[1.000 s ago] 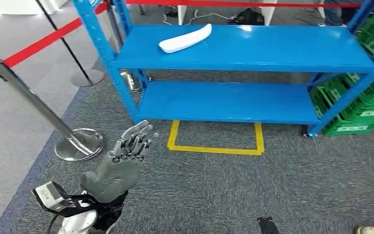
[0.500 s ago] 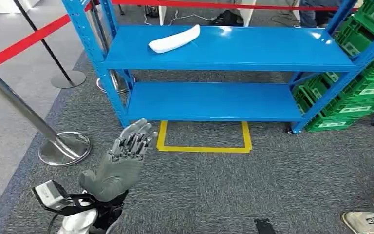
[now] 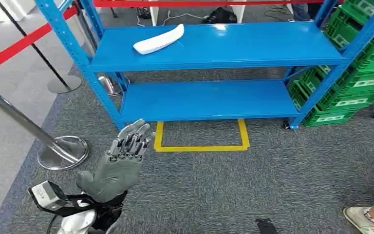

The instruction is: Take the parts from the cabinet and place them on the table.

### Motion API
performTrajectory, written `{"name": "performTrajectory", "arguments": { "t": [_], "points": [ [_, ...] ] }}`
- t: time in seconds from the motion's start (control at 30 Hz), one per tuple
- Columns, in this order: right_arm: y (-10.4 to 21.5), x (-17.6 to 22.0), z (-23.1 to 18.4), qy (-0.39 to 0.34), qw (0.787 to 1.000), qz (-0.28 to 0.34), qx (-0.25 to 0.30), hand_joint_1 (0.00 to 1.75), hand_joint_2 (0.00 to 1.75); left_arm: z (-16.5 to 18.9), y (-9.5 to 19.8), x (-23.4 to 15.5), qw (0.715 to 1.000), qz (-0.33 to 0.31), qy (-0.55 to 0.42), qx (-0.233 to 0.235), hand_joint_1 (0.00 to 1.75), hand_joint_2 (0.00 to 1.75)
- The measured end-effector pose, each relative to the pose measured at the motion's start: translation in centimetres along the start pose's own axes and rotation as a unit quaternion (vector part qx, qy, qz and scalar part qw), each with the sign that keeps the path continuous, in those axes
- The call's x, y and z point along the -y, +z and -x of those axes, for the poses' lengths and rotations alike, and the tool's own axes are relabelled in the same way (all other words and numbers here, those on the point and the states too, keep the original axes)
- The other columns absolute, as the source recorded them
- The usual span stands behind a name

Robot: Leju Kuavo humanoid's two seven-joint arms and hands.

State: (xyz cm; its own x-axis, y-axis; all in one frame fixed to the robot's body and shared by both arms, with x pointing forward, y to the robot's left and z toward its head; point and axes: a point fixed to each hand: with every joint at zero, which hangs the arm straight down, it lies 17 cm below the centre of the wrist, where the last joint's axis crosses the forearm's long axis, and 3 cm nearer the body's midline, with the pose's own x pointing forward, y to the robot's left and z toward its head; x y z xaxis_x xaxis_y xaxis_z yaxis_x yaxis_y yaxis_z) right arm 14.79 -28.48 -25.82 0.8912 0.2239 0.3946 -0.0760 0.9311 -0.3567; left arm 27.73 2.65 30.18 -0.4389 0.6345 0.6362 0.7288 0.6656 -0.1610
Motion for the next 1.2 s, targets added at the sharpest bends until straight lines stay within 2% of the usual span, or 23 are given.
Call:
{"name": "performTrajectory", "arguments": {
  "t": [0.27, 1.2],
  "points": [
    [0.0, 0.2, 0.2, 0.006, 1.000, 0.005, 0.001, 0.00, 0.00, -0.3, 0.0, -0.9, 1.000, -0.017, -0.005, 0.005, 0.00, 0.00],
    [0.3, 0.2, 1.0, 0.020, 1.000, 0.009, 0.002, 0.00, 0.00, -0.8, 0.0, -1.0, 1.000, -0.012, -0.019, 0.010, 0.00, 0.00]
  ]
}}
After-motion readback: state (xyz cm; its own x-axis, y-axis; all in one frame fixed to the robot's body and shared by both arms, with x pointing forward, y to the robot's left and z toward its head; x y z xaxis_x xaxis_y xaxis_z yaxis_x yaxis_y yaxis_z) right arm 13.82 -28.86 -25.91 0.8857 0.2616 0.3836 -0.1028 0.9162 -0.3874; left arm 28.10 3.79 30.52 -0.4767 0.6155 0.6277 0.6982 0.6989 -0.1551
